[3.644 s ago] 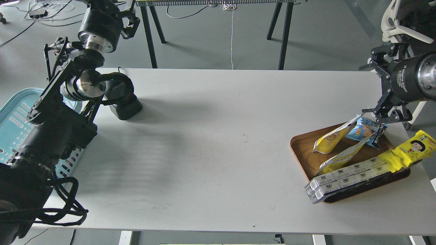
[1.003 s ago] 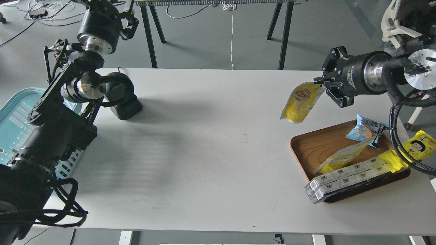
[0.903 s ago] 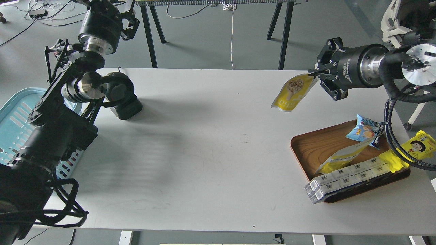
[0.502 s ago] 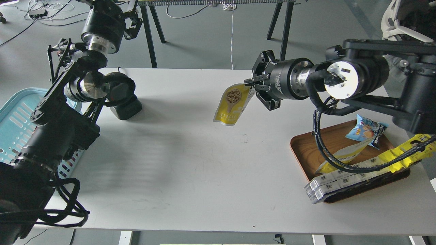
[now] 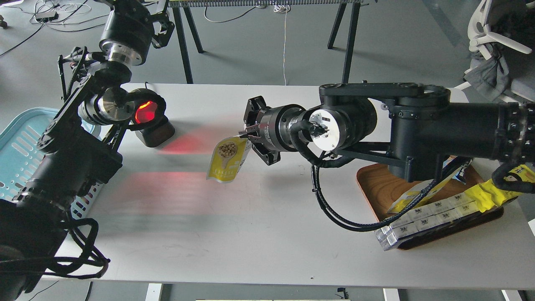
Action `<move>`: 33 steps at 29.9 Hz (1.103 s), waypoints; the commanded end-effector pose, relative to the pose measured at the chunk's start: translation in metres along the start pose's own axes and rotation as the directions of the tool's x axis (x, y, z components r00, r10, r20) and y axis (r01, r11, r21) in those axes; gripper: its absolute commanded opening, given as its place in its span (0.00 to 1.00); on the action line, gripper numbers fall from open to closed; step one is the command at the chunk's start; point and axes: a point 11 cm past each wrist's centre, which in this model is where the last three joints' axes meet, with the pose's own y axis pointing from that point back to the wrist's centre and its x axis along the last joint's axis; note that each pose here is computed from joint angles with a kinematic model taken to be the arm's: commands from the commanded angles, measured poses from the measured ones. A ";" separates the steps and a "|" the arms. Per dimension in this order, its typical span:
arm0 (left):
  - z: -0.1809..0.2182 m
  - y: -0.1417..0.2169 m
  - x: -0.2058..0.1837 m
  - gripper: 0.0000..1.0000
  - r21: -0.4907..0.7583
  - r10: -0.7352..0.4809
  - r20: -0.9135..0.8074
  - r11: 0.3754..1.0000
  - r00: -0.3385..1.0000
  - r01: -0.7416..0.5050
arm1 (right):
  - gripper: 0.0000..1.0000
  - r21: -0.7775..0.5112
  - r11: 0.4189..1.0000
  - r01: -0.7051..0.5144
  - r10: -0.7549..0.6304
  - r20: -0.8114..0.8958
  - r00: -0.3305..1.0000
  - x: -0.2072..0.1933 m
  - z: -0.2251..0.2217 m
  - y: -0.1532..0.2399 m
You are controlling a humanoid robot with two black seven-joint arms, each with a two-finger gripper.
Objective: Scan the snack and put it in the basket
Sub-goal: 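Lift the yellow packet and carry it toward the barcode scanner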
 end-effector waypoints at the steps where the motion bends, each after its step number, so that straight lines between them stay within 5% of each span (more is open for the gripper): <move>1: 0.000 0.000 0.000 1.00 0.001 0.000 0.000 1.000 1.000 0.000 | 0.00 -0.032 0.999 0.023 -0.023 -0.004 1.000 -0.016 0.013 -0.011; 29: -0.001 0.001 0.001 1.00 0.003 0.001 -0.001 1.000 1.000 -0.001 | 0.00 -0.059 0.995 -0.074 0.073 -0.026 0.997 -0.005 0.012 -0.009; 33: -0.001 0.001 0.002 1.00 0.003 0.002 0.000 1.000 1.000 -0.002 | 0.30 -0.061 0.994 -0.092 0.090 -0.032 0.995 0.000 0.011 -0.010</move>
